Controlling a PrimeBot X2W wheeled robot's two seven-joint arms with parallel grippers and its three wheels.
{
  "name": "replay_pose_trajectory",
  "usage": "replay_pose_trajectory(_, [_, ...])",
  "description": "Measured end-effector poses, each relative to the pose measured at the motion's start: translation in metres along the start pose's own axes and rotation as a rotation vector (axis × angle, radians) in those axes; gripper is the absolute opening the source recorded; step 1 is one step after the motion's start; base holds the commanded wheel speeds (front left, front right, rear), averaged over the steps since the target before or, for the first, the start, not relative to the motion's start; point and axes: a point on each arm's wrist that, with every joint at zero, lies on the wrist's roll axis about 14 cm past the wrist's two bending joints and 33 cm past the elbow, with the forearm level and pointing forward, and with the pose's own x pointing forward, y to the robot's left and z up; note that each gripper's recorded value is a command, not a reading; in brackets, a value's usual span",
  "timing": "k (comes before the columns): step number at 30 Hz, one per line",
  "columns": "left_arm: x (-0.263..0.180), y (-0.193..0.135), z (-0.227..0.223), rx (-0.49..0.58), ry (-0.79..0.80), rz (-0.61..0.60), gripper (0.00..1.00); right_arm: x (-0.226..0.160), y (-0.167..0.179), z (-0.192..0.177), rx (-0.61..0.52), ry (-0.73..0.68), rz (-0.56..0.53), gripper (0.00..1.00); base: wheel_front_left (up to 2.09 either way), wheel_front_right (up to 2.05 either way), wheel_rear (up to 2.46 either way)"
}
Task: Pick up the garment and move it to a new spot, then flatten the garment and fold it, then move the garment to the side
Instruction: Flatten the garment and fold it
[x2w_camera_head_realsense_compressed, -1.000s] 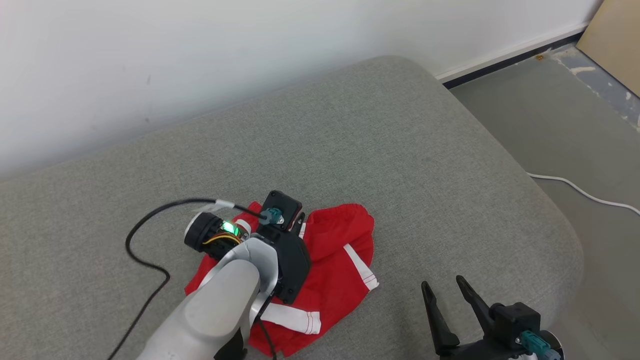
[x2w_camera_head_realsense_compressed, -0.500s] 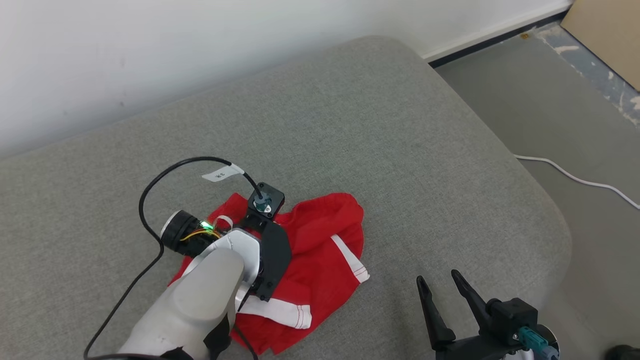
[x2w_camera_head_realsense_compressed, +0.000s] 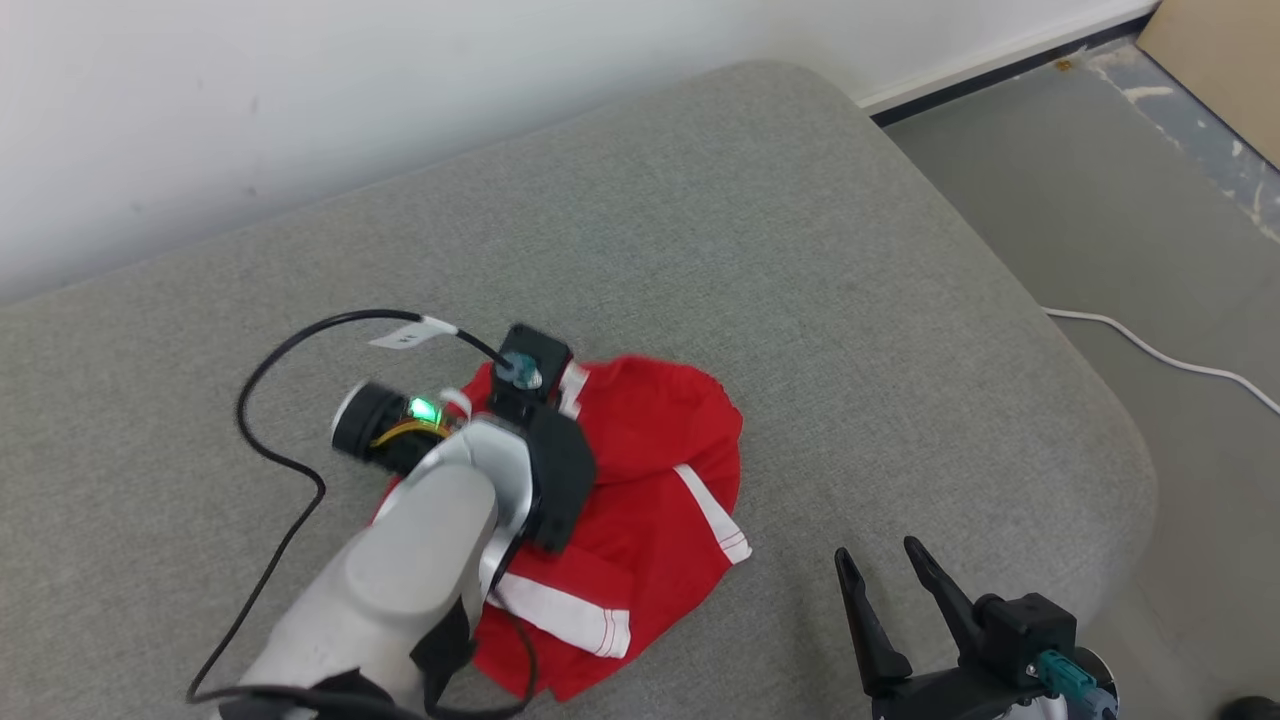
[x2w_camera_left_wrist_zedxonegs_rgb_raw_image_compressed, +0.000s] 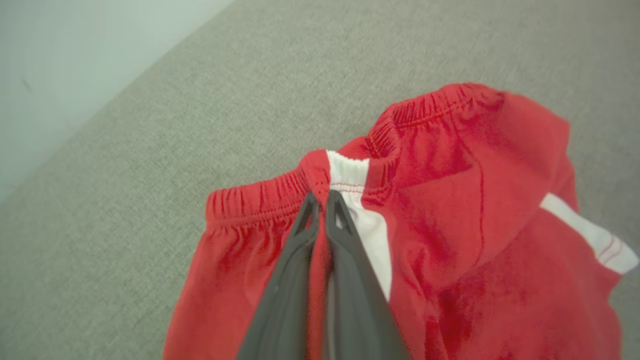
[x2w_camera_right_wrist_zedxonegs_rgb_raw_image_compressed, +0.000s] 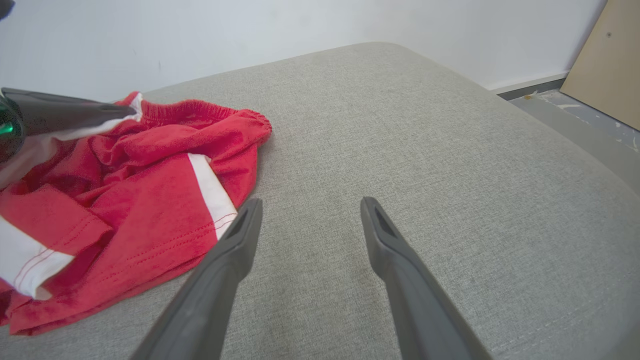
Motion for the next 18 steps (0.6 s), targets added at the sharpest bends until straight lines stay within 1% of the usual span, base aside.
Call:
replay_pose_trajectory(2, [-0.006,0.002,0.036,-0.036,-0.159,0.000,0.00,0.001,0.000,0.000,0.001,0.000,0.002,1.00,0.00,0.00,0.00])
replay_pose_trajectory(3, [-0.019,0.006,0.082,-0.111,-0.358,-0.005,0.00,0.002,0.003,0.001,0.001,-0.003,0.012,1.00,0.00,0.00,0.00])
replay_pose_trajectory(5, [-0.040,0.012,0.123,-0.194,-0.552,-0.015,0.00,0.004,0.007,0.001,0.001,-0.006,0.026,1.00,0.00,0.00,0.00])
replay_pose_trajectory(8, [-0.082,0.020,0.176,-0.354,-0.824,-0.046,0.00,0.006,0.013,0.003,-0.002,-0.008,0.048,1.00,0.00,0.00,0.00])
replay_pose_trajectory(10, [-0.108,0.028,0.195,-0.459,-0.937,-0.048,0.00,0.008,0.018,0.004,-0.004,-0.010,0.064,1.00,0.00,0.00,0.00])
replay_pose_trajectory(12, [-0.129,0.043,0.198,-0.585,-1.005,-0.029,0.00,0.009,0.021,0.003,-0.007,-0.006,0.077,1.00,0.00,0.00,0.00])
replay_pose_trajectory(14, [-0.139,0.058,0.180,-0.682,-1.016,0.023,0.00,0.011,0.026,0.004,-0.011,-0.008,0.097,1.00,0.00,0.00,0.00])
replay_pose_trajectory(15, [-0.140,0.065,0.162,-0.732,-0.999,0.063,0.00,0.012,0.031,0.005,-0.012,-0.007,0.111,1.00,0.00,0.00,0.00])
replay_pose_trajectory(18, [-0.132,0.072,0.087,-0.825,-0.870,0.184,0.00,0.017,0.043,0.006,-0.016,-0.005,0.152,1.00,0.00,0.00,0.00])
